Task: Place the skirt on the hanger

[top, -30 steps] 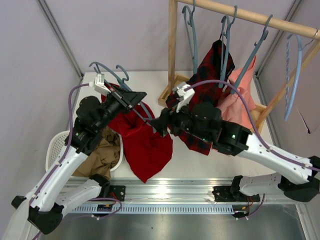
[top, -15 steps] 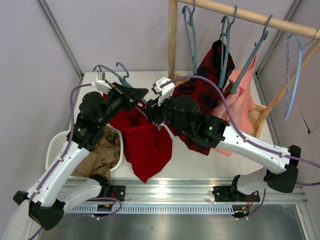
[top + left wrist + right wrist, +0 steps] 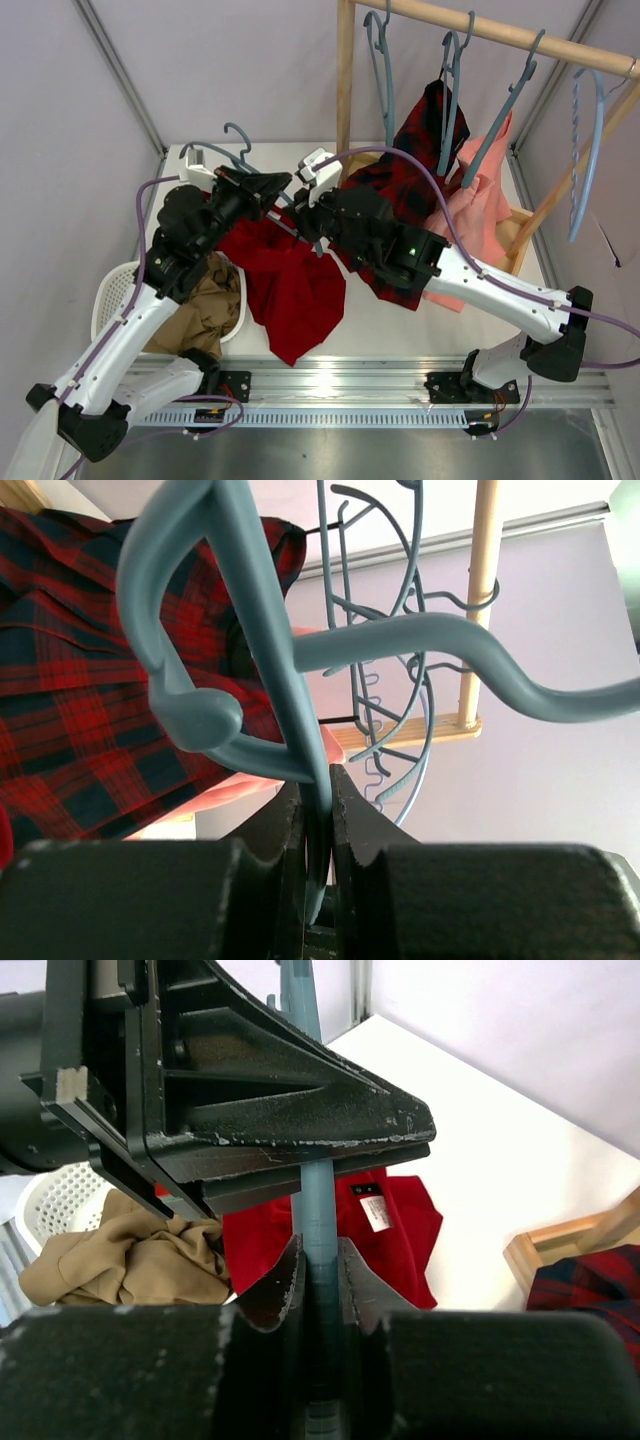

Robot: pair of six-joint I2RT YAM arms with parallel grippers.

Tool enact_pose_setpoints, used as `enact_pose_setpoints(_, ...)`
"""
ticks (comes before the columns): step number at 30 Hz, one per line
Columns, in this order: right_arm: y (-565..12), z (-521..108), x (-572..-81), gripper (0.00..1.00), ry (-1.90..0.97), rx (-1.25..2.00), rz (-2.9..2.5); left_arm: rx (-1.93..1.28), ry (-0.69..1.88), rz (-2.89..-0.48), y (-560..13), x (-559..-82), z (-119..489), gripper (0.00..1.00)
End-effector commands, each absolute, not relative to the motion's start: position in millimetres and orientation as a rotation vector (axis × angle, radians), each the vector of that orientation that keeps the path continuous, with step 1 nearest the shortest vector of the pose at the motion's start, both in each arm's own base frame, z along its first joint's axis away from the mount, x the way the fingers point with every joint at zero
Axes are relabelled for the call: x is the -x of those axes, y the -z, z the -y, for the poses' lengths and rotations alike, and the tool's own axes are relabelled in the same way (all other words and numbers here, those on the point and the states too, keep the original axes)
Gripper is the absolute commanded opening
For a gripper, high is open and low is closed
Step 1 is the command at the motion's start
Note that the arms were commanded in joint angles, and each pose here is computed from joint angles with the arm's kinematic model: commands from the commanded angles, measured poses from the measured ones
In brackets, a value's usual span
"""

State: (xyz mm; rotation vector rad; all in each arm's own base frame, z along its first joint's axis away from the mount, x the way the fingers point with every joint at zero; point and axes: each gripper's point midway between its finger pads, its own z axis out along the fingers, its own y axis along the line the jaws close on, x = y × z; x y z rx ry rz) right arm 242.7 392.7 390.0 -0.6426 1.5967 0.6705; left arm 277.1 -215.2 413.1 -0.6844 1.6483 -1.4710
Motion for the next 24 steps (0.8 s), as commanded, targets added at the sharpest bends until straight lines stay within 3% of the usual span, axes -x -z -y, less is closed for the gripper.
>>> enact_pose_setpoints(1, -429.8, -379.2, -264.9, 0.0, -0.634, 0.5, -1.547, 0.587, 1.555, -1.583, -448.4, -263.5, 219.7, 0.05)
enact_pose_setpoints(3, -431.0, -371.4, -270.3, 0.0, -0.619, 0.478, -1.586, 0.563, 1.512, -1.605, -444.8, -264.9, 219.8, 0.1)
enact_pose_setpoints(6, -449.6, -359.3, -273.7, 0.0, -0.616, 0.439, -1.573, 0.487, 1.426, -1.585, -459.0, -264.0, 212.3, 0.28)
enact_pose_setpoints(7, -455.7, -354.6, -274.8, 0.0, -0.612, 0.423, -1.566, 0.43, 1.382, -1.57, -467.8, -262.7, 209.7, 0.41)
enact_pose_setpoints(9, -461.2, -345.1, -278.3, 0.0, -0.6, 0.399, -1.569, 0.363, 1.287, -1.571, -475.6, -260.7, 202.1, 0.56)
enact_pose_setpoints(10, -470.1, -340.3, -279.5, 0.0, -0.598, 0.379, -1.559, 0.338, 1.265, -1.556, -486.0, -257.4, 198.5, 0.75)
enact_pose_setpoints(13, -477.8, -331.0, -285.3, 0.0, -0.595, 0.344, -1.568, 0.309, 1.179, -1.562, -491.7, -252.4, 184.9, 0.99)
enact_pose_setpoints(17, -523.9, -324.0, -280.7, 0.0, -0.6, 0.364, -1.522, 0.234, 1.065, -1.5, -509.1, -233.5, 160.9, 1.0)
enact_pose_setpoints(22, -521.1, -337.1, -290.7, 0.0, -0.574, 0.372, -1.561, 0.361, 0.618, -1.666, -430.3, -247.0, 102.7, 0.99)
enact_pose_setpoints(24, -549.6, -330.9, -290.3, 0.0, -0.601, 0.32, -1.513, 0.405, 0.582, -1.729, -394.0, -246.9, 98.7, 0.98)
